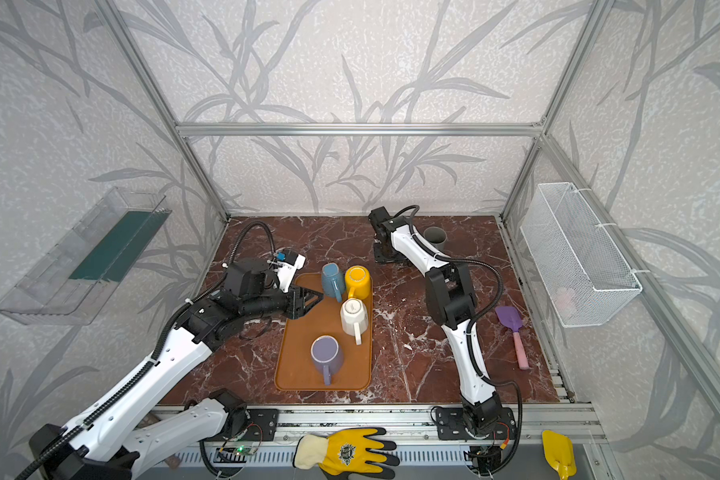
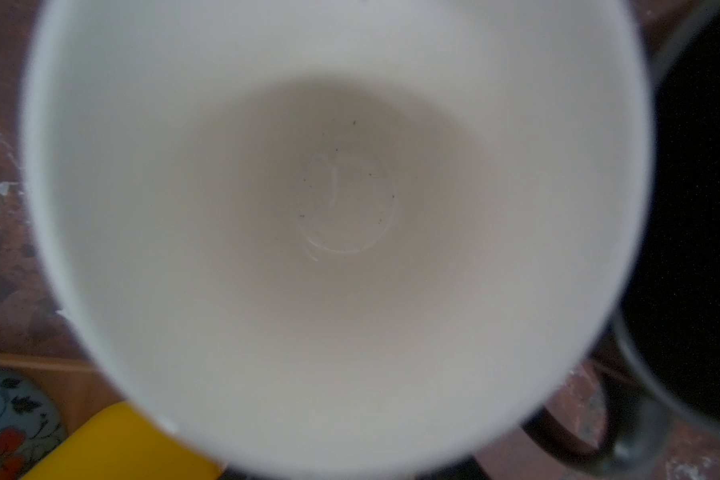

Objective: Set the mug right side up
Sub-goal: 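Lower the upright light-blue mug beside the black mug with the right gripper, then open and raise the right gripper while the left gripper moves toward the tray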

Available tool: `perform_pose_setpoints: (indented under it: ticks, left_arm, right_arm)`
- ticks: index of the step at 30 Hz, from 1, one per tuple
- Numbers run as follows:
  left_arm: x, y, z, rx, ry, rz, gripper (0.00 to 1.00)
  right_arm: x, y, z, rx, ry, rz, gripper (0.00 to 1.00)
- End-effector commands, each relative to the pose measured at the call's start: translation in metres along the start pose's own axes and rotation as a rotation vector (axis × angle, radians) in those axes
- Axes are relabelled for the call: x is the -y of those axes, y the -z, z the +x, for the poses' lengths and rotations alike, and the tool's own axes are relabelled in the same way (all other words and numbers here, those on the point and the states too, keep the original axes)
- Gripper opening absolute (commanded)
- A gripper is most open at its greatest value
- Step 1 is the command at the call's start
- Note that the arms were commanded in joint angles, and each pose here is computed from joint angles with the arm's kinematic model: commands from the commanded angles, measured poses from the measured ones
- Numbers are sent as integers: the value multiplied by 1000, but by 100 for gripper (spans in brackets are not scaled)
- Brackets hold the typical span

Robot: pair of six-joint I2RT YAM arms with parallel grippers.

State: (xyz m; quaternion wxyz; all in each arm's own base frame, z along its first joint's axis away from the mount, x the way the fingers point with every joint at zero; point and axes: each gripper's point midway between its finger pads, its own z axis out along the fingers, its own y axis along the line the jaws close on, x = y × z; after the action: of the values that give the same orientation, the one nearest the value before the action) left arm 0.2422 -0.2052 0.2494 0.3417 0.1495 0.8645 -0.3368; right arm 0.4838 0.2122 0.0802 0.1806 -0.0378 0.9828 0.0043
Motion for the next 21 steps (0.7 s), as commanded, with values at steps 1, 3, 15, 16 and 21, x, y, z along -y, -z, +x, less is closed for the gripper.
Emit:
perform_pose_setpoints:
  ticks: [1,3,15,16,21]
  left_arm:
    - [7,11,-13,44,-21,-6,38]
    - [5,10,-14,48,-13,-11,38]
    - [-27,-14,-29,140,80,-129,36]
    - [-28,-17,-27,130,84,-128,35]
    - [-58,-21,-23,112,151,-285,35]
  right_arm:
    - [1,45,-14,85,-12,-46,50]
    - [0,58,-12,99,-2,-68,52]
    - [20,118,63,202,-12,-171,55]
    - [24,117,71,201,-20,-163,55]
    - [40,115,105,199,-69,-150,57]
